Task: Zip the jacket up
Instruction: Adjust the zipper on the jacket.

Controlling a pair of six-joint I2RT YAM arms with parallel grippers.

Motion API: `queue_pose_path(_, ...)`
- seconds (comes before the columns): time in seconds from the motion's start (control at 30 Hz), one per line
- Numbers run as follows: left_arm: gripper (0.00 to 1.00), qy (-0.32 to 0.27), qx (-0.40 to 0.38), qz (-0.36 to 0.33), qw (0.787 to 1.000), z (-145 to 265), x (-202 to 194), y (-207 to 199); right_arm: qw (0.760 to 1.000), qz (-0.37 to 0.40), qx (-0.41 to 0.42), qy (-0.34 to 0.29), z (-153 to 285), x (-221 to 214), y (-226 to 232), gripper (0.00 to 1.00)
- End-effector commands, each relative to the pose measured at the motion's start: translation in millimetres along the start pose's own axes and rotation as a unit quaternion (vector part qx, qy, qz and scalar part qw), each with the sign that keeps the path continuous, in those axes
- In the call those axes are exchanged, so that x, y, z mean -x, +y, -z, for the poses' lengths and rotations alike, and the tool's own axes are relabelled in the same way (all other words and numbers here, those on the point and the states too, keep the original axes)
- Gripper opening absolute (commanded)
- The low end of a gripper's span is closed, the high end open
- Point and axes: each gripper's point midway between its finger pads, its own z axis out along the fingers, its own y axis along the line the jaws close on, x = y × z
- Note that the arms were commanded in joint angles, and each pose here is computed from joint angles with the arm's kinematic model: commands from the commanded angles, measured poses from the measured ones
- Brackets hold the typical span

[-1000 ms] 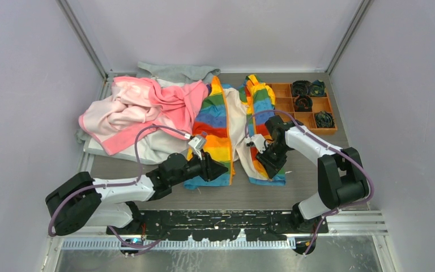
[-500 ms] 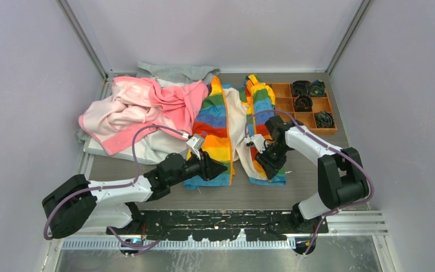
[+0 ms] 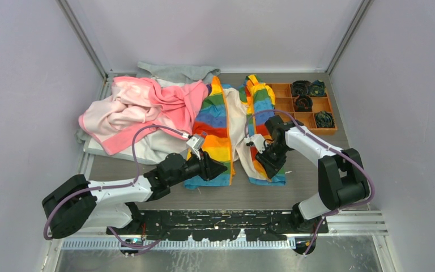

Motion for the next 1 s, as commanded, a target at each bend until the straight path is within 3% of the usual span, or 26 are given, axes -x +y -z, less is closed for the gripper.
queue_pose_path(0.0,0.29,-0.026,-0.013,-0.007,1.0,-1.3,16.5,-11.1,1.0,-0.002,-0.005,0.004,0.5,1.3,0.1,0.32)
queue_pose_path(0.17,0.29,-0.025,-0.014,-0.005,1.0,-2.3,15.5,-11.3,1.0,-0.009,-0.024,0.01,2.7,2.3,-7.1,0.03)
queue_pose_path(0.2,0.29,-0.024,-0.015,-0.005,1.0,-2.8,14.6,-11.8,0.999,-0.01,-0.035,0.007,4.5,3.3,-10.6,0.01)
queue_pose_path(0.57,0.29,-0.002,-0.024,0.002,1.0,-23.4,-2.5,-15.2,0.979,-0.012,-0.202,-0.028,44.2,1.9,-54.0,0.01)
queue_pose_path(0.83,0.28,0.002,-0.02,0.0,1.0,-29.8,-3.4,-13.4,0.966,-0.059,-0.25,-0.011,60.5,-21.3,-78.3,0.01)
queue_pose_path(0.97,0.28,0.002,-0.019,0.0,1.0,-30.5,-3.0,-13.1,0.973,-0.064,-0.222,-0.001,50.5,-24.7,-73.4,0.01)
